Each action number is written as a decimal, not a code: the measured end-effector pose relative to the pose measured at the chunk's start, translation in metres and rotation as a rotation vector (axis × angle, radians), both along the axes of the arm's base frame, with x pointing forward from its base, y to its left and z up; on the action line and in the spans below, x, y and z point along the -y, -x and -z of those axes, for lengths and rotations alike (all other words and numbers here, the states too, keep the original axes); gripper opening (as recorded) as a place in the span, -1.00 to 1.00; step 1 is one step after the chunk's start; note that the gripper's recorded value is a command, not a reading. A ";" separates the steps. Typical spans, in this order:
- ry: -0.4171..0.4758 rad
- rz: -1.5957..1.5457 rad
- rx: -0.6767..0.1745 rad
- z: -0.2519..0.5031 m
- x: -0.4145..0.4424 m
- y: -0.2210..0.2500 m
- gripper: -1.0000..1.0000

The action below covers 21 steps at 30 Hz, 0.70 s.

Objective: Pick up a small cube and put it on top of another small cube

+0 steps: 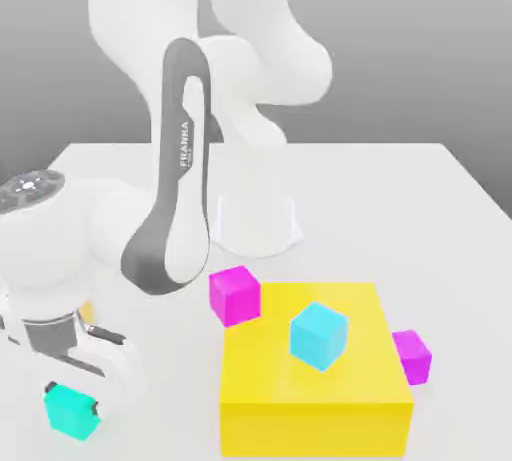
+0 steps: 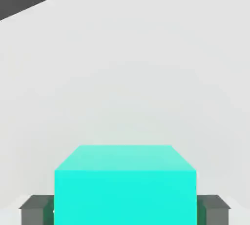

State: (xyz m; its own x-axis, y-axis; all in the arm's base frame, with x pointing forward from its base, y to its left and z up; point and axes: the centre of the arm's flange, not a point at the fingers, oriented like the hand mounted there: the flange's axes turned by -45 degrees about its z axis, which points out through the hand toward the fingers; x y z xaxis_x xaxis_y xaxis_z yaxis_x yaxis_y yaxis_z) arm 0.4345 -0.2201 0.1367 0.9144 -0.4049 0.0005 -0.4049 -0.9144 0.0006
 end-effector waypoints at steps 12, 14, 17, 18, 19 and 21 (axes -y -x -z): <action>-0.041 -0.112 0.008 -0.091 -0.039 0.004 -1.00; -0.056 -0.181 0.011 -0.107 -0.061 0.007 -1.00; -0.071 -0.286 0.015 -0.130 -0.094 0.015 -1.00; -0.074 -0.313 0.016 -0.137 -0.101 0.020 -1.00; -0.075 -0.341 0.016 -0.144 -0.108 0.025 -1.00; -0.076 -0.399 0.017 -0.157 -0.123 0.035 -1.00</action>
State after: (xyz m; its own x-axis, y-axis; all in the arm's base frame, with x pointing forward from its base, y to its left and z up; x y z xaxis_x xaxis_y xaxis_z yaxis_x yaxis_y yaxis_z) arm 0.3997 -0.0967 0.2939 0.9998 -0.0174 0.0006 -0.0173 -0.9969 -0.0762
